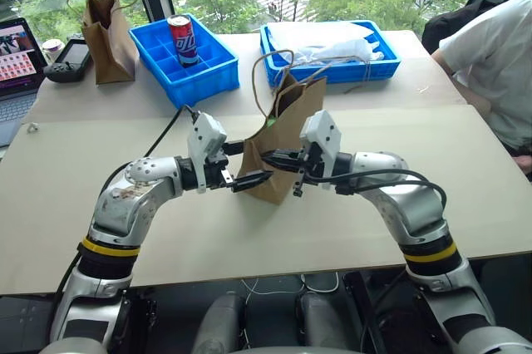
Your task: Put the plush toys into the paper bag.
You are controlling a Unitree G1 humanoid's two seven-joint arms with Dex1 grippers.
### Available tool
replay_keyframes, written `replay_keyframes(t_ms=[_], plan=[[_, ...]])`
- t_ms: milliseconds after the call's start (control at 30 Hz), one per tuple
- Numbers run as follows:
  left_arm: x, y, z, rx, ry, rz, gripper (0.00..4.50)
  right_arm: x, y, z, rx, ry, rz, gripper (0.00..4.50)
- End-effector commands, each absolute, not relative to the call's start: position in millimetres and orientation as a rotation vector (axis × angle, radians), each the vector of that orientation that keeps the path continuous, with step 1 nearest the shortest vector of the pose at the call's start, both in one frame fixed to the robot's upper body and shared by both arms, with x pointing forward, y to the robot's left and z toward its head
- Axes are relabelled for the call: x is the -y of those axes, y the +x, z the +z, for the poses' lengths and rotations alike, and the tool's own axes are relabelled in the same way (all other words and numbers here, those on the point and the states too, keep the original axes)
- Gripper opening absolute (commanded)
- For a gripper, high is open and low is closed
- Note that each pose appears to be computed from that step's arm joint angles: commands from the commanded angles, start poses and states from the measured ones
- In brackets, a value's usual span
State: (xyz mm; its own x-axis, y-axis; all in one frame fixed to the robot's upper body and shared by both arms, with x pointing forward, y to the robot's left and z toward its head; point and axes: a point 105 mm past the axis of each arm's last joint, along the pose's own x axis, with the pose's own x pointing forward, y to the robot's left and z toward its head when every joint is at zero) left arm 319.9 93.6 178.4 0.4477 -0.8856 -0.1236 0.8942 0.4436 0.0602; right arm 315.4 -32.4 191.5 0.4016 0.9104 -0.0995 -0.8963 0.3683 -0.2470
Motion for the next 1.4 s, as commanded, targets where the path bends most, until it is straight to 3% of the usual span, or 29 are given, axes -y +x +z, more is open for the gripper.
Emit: replay_keyframes(t_ms=[33, 333, 433, 767, 800, 1033, 1200, 1400], plan=[[-97, 320, 191, -0.042, 0.163, -1.111, 4.50, 26, 318, 204, 0.105, -0.293, 1.153, 0.02], [-92, 320, 188, -0.043, 0.189, -1.120, 4.50, 22, 320, 199, 0.080, -0.334, 1.156, 0.02], [-95, 323, 190, -0.034, 0.173, -1.110, 3.79, 32, 316, 200, 0.068, -0.360, 1.148, 0.00], [-92, 333, 189, -0.013, 0.239, -1.135, 0.27, 49, 293, 226, 0.062, -0.365, 1.173, 0.00], [-92, 334, 189, -0.009, 0.251, -1.144, 0.08, 52, 287, 233, 0.064, -0.353, 1.185, 0.00], [-95, 341, 198, 0.043, 0.375, -1.227, 0.08, 86, 255, 256, -0.014, -0.300, 1.208, 0.00], [-103, 345, 236, 0.167, 0.518, -1.383, 0.08, 132, 229, 228, -0.313, -0.298, 1.175, 0.00], [-109, 350, 261, 0.249, 0.604, -1.501, 0.08, 162, 231, 212, -0.410, -0.307, 1.043, 0.00]])
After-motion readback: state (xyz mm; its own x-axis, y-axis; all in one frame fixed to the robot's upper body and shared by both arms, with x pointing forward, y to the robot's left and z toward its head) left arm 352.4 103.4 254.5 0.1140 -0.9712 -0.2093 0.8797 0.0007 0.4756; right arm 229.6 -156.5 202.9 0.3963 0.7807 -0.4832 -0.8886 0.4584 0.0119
